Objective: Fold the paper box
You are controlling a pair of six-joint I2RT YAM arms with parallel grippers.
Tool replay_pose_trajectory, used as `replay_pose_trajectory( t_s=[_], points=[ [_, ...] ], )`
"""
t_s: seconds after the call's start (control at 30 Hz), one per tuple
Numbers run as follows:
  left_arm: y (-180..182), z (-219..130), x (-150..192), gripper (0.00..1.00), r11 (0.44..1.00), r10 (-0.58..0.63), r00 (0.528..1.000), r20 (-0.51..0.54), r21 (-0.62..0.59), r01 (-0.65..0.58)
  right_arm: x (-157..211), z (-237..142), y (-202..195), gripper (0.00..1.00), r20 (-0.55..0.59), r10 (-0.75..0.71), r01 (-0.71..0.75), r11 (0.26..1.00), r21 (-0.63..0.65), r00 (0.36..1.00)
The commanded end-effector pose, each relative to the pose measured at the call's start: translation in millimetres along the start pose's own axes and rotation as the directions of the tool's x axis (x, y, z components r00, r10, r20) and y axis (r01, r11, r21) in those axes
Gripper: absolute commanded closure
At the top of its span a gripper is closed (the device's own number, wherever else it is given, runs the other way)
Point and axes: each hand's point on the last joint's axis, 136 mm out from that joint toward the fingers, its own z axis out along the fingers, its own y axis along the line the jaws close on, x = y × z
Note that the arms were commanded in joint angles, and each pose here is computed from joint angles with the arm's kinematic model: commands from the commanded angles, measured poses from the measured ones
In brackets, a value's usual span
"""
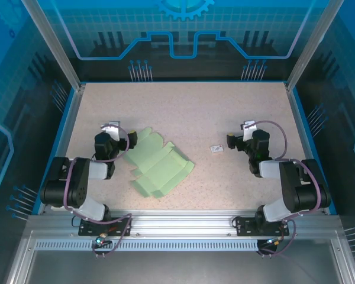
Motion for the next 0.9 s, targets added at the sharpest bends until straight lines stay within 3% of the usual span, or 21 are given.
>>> replay_pose_trajectory(
  t_s=[0.0,0.7,0.87],
  points=[
    [-1,2,-4,0.01,1.0,-0.002,1.0,0.008,0.013,0.002,-10,2,-5,0.0,0.03,0.015,-0.015,1.0,0.006,0.999],
    [-1,2,-5,0.01,1.0,-0.002,1.0,0.009,0.012,0.002,-10,2,-5,0.0,0.03,0.017,-0.017,1.0,0.006,0.999],
    [17,-17,-31,0.01,0.992,-0.047,0.998,0.042,-0.111,0.051,-32,-21,-43,0.0,-0.009,0.128,-0.124,0.971,0.205,0.992]
  ],
)
